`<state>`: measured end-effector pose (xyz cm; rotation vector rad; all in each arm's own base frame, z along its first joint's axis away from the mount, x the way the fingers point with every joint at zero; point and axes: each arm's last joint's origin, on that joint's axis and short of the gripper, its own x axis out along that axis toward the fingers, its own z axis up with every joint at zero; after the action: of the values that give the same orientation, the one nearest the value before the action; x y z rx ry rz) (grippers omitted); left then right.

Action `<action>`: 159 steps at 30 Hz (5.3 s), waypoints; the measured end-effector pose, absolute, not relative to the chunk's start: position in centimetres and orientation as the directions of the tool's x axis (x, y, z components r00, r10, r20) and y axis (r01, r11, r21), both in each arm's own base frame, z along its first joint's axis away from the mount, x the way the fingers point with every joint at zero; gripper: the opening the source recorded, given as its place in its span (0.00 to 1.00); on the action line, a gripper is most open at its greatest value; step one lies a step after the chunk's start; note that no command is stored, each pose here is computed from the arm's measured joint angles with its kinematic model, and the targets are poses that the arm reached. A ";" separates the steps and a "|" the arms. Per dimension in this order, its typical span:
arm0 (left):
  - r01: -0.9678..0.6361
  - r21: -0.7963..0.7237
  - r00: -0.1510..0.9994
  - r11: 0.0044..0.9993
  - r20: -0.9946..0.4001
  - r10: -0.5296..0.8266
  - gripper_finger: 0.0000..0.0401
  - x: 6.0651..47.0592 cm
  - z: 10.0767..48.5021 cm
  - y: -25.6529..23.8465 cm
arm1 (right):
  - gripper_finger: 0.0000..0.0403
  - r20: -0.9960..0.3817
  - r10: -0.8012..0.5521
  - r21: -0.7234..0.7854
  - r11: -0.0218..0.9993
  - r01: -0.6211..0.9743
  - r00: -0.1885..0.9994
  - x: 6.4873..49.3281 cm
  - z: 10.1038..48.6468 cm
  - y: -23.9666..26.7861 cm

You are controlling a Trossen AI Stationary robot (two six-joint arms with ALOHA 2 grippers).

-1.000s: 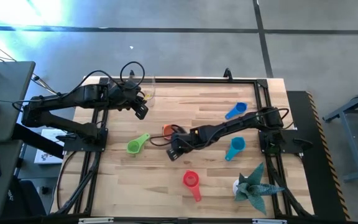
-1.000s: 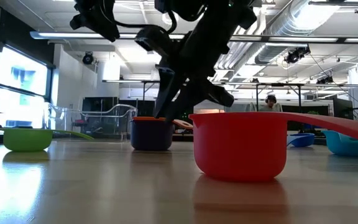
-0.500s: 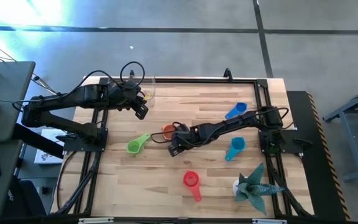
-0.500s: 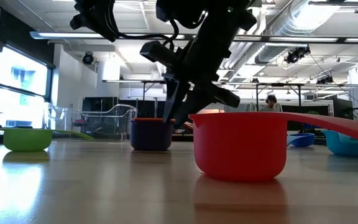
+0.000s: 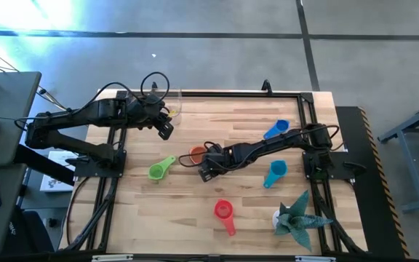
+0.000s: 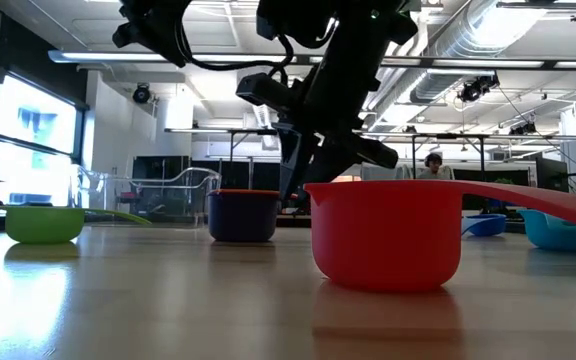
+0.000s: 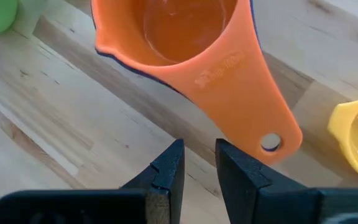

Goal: Nest measuring cups in basket
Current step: Stack the orange measuring cup on top of the violet measuring cup, then stack the red measuring cup on top of the orange measuring cup

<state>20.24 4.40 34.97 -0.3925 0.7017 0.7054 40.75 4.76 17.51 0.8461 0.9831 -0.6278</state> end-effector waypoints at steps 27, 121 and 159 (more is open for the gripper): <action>-0.643 -0.184 0.597 0.744 -0.728 0.336 0.23 20.4 34.9 3.7 | 0.21 -0.914 0.140 0.375 0.650 0.661 0.381 36.3 21.1 14.2; -0.698 -0.523 0.686 0.489 -0.685 0.246 0.23 20.4 35.0 -3.7 | 0.00 -0.806 -0.001 -0.009 1.000 -0.011 0.591 41.0 29.3 -6.3; -0.766 -0.542 0.643 0.347 -0.668 0.375 0.23 21.7 34.1 -3.7 | 0.00 -0.840 0.075 -0.028 0.983 -0.181 0.537 44.0 23.4 -7.1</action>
<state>21.65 -3.69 34.13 -0.9537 0.4740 0.7768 44.00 -7.12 23.36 -0.1167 0.9927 0.1528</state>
